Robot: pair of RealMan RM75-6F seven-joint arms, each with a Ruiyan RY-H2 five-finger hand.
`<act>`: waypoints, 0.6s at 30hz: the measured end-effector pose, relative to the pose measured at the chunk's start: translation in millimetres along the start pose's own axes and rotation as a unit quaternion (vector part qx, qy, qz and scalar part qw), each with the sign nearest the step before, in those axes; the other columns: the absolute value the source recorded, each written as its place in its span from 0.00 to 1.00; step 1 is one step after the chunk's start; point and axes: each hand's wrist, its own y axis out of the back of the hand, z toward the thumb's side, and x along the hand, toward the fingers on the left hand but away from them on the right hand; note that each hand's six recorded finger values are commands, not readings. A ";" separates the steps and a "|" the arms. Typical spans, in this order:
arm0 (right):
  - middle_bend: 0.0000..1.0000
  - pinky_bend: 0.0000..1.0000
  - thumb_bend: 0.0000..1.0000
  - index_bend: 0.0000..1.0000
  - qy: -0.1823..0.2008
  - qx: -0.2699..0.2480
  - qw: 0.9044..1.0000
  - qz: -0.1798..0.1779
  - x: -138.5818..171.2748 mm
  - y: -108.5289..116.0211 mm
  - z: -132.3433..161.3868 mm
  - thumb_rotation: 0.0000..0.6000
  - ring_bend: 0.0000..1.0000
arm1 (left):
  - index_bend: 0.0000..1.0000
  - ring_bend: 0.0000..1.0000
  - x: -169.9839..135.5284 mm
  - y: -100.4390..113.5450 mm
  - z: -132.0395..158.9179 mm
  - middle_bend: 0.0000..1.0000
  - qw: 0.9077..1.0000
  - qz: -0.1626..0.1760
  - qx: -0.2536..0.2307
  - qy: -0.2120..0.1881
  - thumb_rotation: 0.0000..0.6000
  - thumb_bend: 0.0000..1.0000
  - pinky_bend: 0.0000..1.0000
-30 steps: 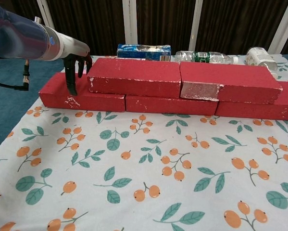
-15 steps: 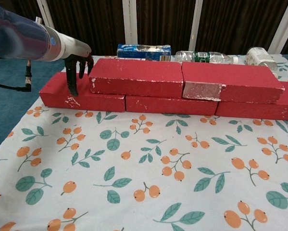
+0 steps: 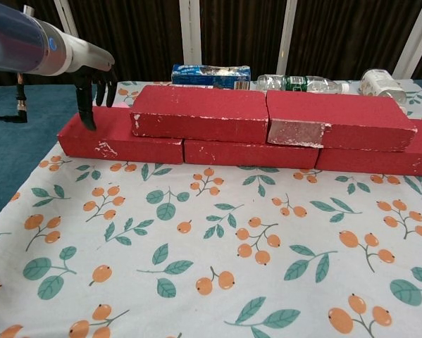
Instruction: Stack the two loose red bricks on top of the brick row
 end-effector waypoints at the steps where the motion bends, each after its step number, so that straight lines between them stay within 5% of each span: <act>1: 0.00 0.00 0.19 0.00 0.001 0.000 1.000 0.001 0.0 -0.3 0.2 1.00 0.00 | 0.31 0.04 -2.7 -0.2 -2.5 0.23 1.000 0.000 -0.003 -0.002 1.00 0.00 0.14; 6: 0.00 0.00 0.19 0.00 0.004 -0.001 1.000 0.000 0.1 0.1 1.1 1.00 0.00 | 0.16 0.00 -20.2 -3.4 -21.4 0.02 0.999 0.009 -0.049 -0.013 1.00 0.00 0.14; 14: 0.00 0.00 0.19 0.00 0.022 0.001 1.000 0.003 3.4 -0.5 8.1 1.00 0.00 | 0.12 0.00 -68.9 -35.7 -91.1 0.01 0.981 0.056 -0.184 -0.021 1.00 0.00 0.13; 18: 0.00 0.00 0.19 0.00 0.038 0.007 0.999 0.011 5.1 -2.9 12.8 1.00 0.00 | 0.12 0.00 -95.7 -64.5 -120.9 0.01 0.975 0.088 -0.203 -0.028 1.00 0.00 0.13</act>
